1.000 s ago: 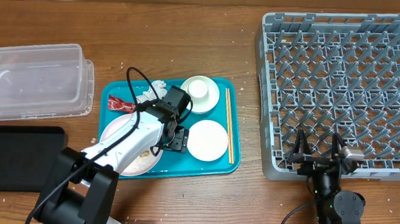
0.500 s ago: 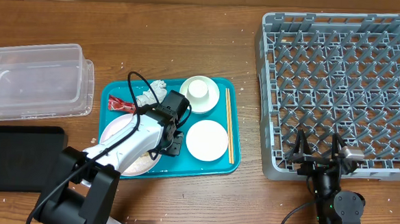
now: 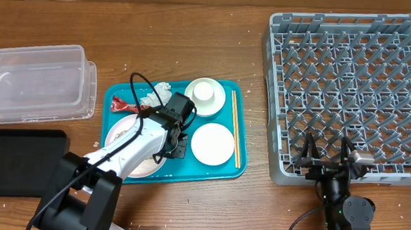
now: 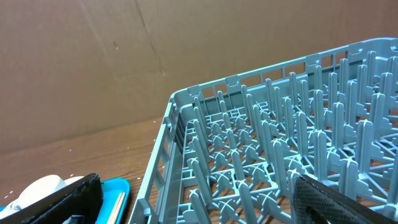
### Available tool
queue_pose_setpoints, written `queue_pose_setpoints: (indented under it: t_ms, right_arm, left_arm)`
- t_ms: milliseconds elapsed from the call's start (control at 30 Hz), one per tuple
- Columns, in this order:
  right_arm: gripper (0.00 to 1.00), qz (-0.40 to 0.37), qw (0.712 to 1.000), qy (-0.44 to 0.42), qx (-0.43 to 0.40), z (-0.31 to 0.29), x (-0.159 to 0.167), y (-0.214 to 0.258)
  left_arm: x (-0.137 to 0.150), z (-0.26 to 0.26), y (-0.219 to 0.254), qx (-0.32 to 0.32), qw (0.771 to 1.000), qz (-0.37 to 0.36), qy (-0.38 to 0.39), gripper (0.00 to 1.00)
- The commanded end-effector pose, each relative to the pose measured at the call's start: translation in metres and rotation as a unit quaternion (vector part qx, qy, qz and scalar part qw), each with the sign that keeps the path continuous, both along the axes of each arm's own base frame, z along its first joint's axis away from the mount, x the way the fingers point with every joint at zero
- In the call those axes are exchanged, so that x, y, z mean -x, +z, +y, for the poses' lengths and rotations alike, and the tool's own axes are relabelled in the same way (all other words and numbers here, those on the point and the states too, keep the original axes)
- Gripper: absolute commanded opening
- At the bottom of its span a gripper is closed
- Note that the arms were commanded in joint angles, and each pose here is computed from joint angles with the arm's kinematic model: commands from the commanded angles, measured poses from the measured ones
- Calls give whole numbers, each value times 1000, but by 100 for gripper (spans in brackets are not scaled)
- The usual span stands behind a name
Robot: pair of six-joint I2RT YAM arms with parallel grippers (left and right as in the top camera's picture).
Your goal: Sort waste into correct bins and load items into the dishwasher
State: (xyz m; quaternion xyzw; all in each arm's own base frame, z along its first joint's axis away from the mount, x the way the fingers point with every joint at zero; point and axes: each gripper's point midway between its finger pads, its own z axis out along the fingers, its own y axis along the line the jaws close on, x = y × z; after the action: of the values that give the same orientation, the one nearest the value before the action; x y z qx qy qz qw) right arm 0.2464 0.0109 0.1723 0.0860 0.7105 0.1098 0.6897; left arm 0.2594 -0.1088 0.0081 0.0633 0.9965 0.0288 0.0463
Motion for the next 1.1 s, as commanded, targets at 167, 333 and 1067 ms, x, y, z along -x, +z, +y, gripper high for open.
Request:
queue_pose_setpoints:
  t_ms: [167,333,1067]
  right_arm:
    - [100,-2,1000,-5,2,-2,0,-2]
    - [100,-2,1000,-5,2,-2,0,-2]
    - [100,-2,1000,-5,2,-2,0,-2]
  left_arm:
    - [-4,-10,14,19,1000,4,-3,4]
    - [-5,-15,37,11,1000,13,13,4]
    - [-3,4,80,-52,997,25,52,4]
